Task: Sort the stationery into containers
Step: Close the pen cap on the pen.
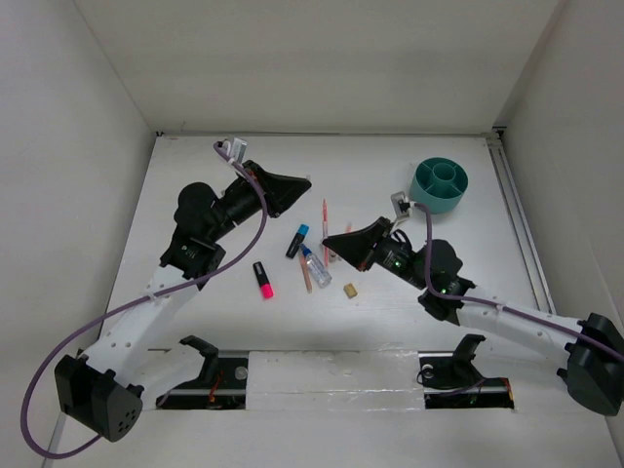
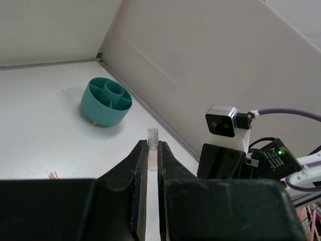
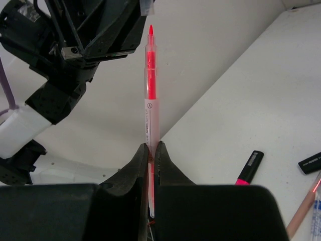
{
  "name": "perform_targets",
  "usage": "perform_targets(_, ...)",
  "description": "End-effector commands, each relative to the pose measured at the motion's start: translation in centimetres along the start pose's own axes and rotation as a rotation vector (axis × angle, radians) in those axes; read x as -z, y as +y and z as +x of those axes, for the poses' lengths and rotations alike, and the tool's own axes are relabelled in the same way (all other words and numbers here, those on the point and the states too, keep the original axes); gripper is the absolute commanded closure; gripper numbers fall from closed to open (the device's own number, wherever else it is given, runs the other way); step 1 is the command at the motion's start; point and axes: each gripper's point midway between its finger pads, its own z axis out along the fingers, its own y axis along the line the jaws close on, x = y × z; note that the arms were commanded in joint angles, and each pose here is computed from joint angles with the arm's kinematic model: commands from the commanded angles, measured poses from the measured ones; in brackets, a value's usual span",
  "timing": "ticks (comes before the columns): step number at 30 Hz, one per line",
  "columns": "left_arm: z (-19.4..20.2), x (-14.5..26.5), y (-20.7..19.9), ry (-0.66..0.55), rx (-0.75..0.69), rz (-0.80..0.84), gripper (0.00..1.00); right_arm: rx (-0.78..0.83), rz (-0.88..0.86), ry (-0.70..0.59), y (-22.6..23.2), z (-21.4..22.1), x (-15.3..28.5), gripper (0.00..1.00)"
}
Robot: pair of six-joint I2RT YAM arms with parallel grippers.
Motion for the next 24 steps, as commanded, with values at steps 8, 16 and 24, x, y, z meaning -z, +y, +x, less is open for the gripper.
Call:
perform_targets(8,-2.5,0.8,-1.5,-0.116,-0.041,0.030,1.00,-0.044,-0.075,-0.051,2.2,-0.1,-2.0,1.00)
perform_targets(16,-2.3,0.8,-1.4,-0.110,-0.037,0.024,1.00,-0.030,-0.098,-0.061,3.0,-0.3,-2.9,1.00)
perform_targets(24,-2.3,0.8,-1.4,-0.110,-0.046,0.024,1.00,-0.008,-0.095,-0.088,3.5,-1.5,-3.9,1.00)
